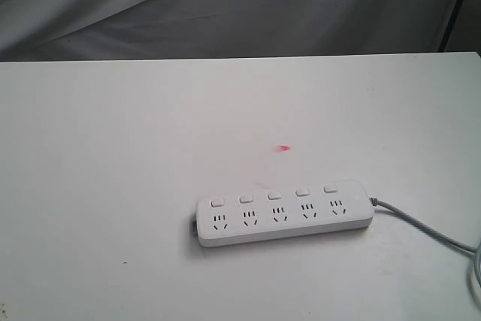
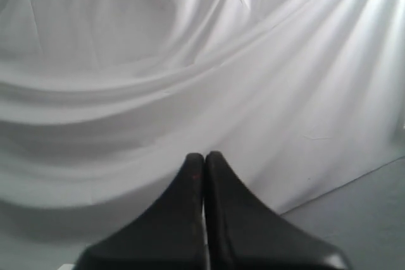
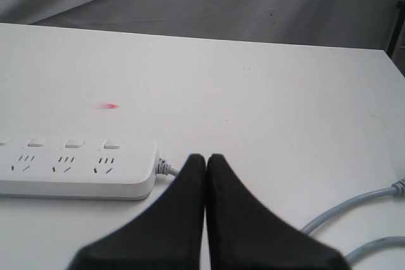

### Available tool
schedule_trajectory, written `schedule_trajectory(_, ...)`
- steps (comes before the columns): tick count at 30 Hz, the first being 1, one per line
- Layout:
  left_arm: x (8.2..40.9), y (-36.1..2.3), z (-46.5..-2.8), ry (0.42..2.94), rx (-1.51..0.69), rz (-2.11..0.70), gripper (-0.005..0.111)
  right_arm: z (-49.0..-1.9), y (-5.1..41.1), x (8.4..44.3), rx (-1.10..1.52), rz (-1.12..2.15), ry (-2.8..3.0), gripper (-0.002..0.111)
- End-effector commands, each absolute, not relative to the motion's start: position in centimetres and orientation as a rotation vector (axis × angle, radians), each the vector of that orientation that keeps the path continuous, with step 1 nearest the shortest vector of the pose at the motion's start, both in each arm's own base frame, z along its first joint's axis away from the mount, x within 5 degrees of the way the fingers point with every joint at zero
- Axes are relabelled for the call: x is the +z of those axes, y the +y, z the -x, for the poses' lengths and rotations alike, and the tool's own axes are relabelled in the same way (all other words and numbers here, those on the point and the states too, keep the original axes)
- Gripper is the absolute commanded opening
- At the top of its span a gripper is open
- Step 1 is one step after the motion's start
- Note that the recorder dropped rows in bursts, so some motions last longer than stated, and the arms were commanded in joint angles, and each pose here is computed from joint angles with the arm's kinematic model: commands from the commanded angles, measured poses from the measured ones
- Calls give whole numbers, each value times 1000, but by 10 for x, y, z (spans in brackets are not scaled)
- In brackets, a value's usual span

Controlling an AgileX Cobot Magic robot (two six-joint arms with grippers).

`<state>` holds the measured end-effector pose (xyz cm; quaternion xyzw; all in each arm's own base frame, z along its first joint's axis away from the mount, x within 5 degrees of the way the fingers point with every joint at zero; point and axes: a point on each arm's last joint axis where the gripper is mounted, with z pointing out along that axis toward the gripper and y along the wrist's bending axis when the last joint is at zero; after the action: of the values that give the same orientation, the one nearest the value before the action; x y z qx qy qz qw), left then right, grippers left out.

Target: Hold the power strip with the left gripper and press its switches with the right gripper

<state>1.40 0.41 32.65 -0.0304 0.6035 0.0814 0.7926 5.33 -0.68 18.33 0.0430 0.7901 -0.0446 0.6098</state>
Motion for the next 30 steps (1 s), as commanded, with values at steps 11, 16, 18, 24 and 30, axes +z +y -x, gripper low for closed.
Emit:
schedule_trajectory(11, 367, 18, -105, 1712, 196, 83, 0, -53, -7, 183, -112, -95, 1820, 0)
schedule_trajectory(16, 350, 24, -157, 1890, 164, 99, 0, -53, -7, 183, -112, -95, 1820, 0)
schedule_trajectory(18, 338, 27, -179, 1964, 147, 109, 0, -53, -7, 183, -112, -95, 1820, 0)
schedule_trajectory(24, 301, 30, -226, 2078, 71, 164, 0, -53, -7, 183, -112, -95, 1820, 0)
schedule_trajectory(30, 287, 32, -243, 2092, 58, 176, 0, -53, -7, 183, -112, -95, 1820, 0)
